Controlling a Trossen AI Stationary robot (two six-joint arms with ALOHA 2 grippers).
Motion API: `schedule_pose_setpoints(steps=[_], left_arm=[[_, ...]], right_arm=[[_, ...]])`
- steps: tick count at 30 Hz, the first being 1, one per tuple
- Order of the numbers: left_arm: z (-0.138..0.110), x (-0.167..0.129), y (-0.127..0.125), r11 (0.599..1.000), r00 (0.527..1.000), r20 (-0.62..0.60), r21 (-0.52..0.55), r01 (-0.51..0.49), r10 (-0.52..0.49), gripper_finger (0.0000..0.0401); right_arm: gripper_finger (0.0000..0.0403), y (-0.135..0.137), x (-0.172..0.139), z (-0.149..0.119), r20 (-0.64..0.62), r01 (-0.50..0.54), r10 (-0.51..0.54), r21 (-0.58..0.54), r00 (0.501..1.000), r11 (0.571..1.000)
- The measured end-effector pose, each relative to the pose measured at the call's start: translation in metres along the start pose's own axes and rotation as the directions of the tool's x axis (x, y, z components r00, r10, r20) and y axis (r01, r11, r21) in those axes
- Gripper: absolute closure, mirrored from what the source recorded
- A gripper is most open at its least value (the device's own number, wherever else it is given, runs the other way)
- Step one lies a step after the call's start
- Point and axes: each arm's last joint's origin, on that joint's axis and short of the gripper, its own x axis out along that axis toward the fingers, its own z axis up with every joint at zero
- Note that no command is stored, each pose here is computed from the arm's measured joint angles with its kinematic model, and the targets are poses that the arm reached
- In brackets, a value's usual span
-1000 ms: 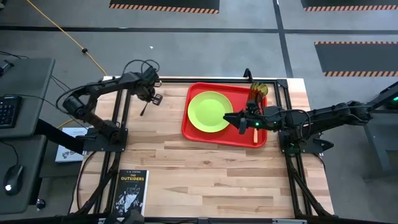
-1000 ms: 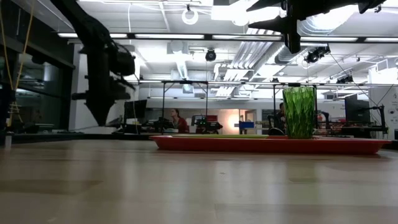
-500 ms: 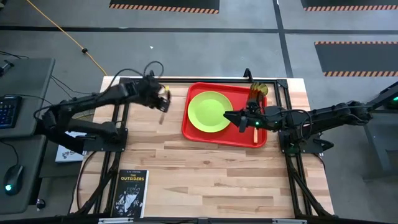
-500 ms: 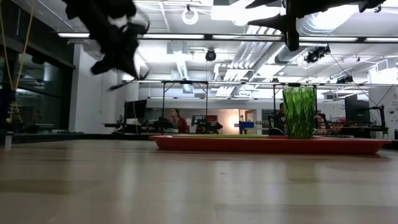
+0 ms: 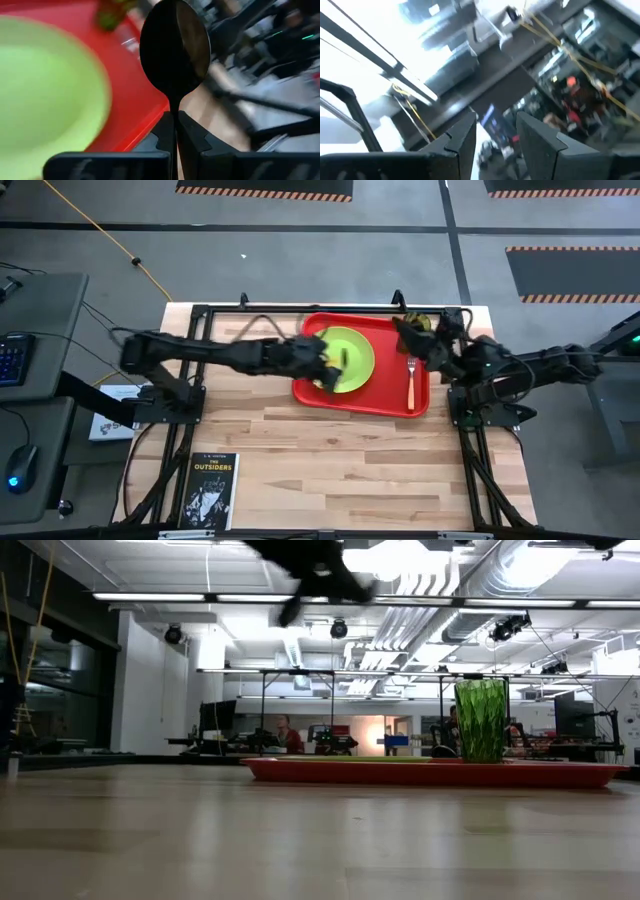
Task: Pick and place plate/cup/fork/spoon on tray
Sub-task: Put the black spoon to the right of the green plate on the red tray
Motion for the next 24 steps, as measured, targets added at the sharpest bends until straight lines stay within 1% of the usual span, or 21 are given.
schedule_pose_setpoints(steps=[3, 5, 6, 8, 12, 15, 17, 21, 24], left_arm=[[0.006, 0.034, -0.019, 0.993, 0.99, 0.083, -0.013, 0.12, -0.118, 0.0401], [0.006, 0.057, -0.027, 0.979, 0.975, 0.111, -0.048, 0.2, -0.194, 0.0401], [0.004, 0.069, -0.028, 0.971, 0.97, 0.108, -0.077, 0.226, -0.218, 0.0401], [-0.002, 0.094, -0.026, 0.962, 0.968, 0.103, -0.13, 0.239, -0.227, 0.0401], [-0.013, 0.134, -0.017, 0.96, 0.978, 0.096, -0.196, 0.2, -0.184, 0.0401], [-0.019, 0.162, -0.003, 0.958, 0.987, 0.091, -0.244, 0.15, -0.131, 0.0401], [-0.026, 0.18, 0.009, 0.95, 0.993, 0.074, -0.291, 0.114, -0.096, 0.0401], [-0.038, 0.204, 0.033, 0.927, 0.999, 0.016, -0.373, 0.033, -0.029, 0.0401], [-0.046, 0.215, 0.048, 0.923, 1.0, -0.022, -0.386, -0.005, -0.004, 0.0401]], right_arm=[[0.0269, 0.004, -0.004, 0.011, 0.048, 0.001, -0.001, -0.005, 0.999, 1.0], [0.0269, 0.006, -0.006, 0.016, 0.069, 0.007, -0.007, 0.0, 0.998, 1.0], [0.0269, 0.006, -0.006, 0.018, 0.077, 0.01, -0.011, 0.001, 0.997, 1.0], [0.0269, 0.007, -0.007, 0.019, 0.087, 0.02, -0.019, -0.007, 0.996, 1.0], [0.0269, 0.006, -0.007, 0.018, 0.076, 0.034, -0.032, -0.027, 0.997, 0.999], [0.0269, 0.003, -0.007, 0.014, 0.044, 0.069, -0.067, -0.041, 0.997, 0.997], [0.0269, 0.001, -0.007, 0.012, 0.024, 0.092, -0.09, -0.047, 0.996, 0.995], [0.0269, -0.003, -0.007, 0.006, -0.011, 0.136, -0.137, -0.026, 0.991, 0.99], [0.0269, -0.004, -0.007, 0.005, -0.029, 0.149, -0.149, -0.016, 0.988, 0.989]])
